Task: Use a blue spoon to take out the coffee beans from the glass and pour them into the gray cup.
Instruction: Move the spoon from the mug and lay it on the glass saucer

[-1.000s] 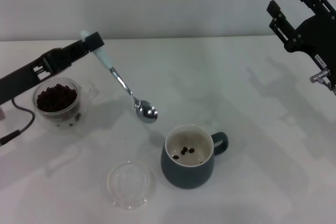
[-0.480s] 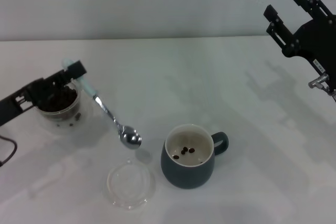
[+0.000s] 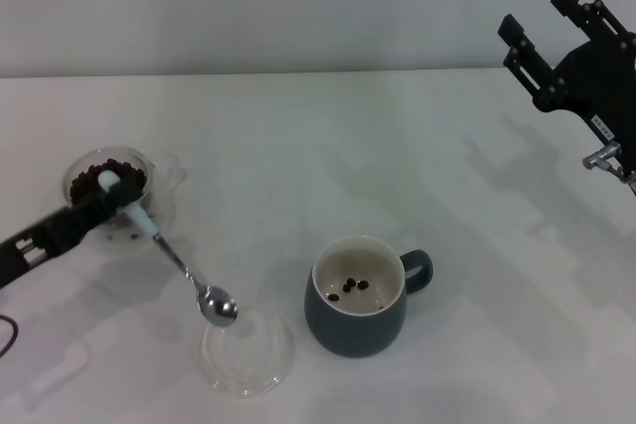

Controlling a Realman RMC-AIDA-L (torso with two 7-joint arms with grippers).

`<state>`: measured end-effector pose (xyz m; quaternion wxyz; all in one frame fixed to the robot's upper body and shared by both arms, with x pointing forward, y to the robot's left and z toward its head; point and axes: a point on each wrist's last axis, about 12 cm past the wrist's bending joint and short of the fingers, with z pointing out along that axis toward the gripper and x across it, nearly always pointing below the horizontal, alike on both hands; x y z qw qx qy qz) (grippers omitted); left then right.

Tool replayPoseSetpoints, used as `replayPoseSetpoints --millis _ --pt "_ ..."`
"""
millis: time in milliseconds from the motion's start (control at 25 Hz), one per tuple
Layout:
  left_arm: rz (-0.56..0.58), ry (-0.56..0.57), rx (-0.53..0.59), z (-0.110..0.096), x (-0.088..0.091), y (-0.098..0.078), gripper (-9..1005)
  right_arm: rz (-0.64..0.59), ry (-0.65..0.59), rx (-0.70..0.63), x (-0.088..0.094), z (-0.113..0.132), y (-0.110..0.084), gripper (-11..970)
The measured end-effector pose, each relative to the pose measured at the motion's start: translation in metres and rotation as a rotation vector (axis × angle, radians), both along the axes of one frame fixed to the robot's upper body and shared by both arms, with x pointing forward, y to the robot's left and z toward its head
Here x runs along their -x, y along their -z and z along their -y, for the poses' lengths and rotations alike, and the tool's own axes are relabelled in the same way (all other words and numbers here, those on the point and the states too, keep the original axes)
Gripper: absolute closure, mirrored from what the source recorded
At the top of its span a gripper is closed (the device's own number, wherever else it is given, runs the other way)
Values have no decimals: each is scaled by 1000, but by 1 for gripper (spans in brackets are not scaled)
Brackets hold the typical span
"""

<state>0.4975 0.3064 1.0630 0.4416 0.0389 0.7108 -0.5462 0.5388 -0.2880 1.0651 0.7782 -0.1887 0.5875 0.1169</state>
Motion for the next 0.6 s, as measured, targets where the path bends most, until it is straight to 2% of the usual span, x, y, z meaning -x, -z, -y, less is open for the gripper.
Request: replayPoseSetpoints --millis 200,600 --pt "-24 -31 -40 3 1 11 838 -16 11 4 1 2 3 278" --pt "-53 -34 -138 18 -9 26 830 -30 19 7 3 4 5 278"
